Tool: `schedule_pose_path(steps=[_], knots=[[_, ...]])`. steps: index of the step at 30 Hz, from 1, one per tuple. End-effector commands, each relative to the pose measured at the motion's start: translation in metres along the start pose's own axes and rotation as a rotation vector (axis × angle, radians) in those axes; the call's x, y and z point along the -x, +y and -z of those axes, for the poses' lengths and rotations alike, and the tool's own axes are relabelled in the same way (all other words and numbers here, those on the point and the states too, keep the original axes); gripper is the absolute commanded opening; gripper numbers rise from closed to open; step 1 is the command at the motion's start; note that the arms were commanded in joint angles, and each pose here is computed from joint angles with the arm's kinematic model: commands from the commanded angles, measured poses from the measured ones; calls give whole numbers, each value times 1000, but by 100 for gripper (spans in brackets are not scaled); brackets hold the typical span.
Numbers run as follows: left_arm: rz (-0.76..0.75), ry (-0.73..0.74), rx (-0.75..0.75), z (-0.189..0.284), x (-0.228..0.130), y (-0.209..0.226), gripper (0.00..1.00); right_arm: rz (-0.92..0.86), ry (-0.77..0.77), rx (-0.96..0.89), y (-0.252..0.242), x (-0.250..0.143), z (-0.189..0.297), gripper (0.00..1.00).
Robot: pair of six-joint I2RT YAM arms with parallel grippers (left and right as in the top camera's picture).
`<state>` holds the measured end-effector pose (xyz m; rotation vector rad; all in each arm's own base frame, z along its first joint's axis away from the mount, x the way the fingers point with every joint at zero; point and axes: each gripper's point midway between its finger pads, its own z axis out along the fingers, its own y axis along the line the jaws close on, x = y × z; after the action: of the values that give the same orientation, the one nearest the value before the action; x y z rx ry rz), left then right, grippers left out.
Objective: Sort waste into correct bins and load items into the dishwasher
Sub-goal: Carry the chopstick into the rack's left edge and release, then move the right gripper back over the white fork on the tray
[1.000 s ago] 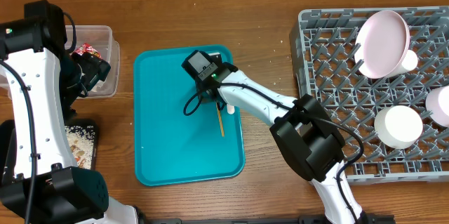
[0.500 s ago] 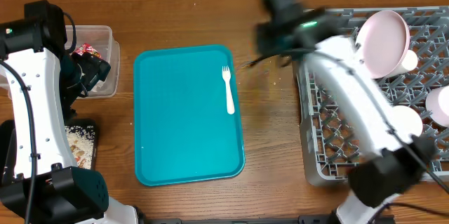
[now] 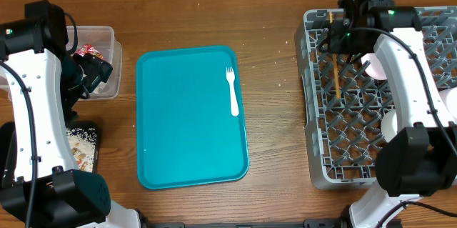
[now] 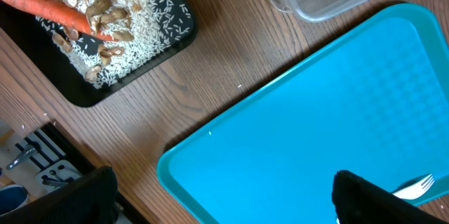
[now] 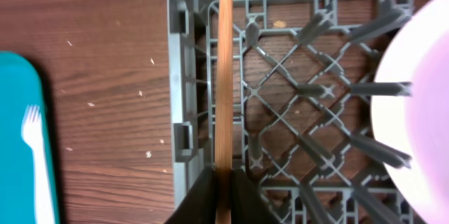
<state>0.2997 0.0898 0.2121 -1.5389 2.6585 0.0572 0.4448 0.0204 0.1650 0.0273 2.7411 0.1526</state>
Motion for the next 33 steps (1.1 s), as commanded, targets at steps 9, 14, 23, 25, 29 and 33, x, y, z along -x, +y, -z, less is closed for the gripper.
schedule_pose_path(steps=[9, 14, 23, 25, 29, 33], knots=[[-4, -1, 11, -1, 0, 0, 100, -45, -30, 24, 17, 13, 26, 60], [-4, -1, 11, -1, 0, 0, 100, -18, -84, 97, 72, 22, 69, 64], [-4, -1, 11, -1, 0, 0, 100, 85, -21, 222, 225, -43, 8, 75], [-4, -1, 11, -1, 0, 0, 100, 87, -42, 176, 234, -55, -15, 83], [-5, -1, 10, -1, -1, -1, 100, 160, -9, 139, 261, -96, -71, 88], [-5, -1, 10, -1, -1, -1, 100, 214, 46, 98, 274, -125, -115, 88]])
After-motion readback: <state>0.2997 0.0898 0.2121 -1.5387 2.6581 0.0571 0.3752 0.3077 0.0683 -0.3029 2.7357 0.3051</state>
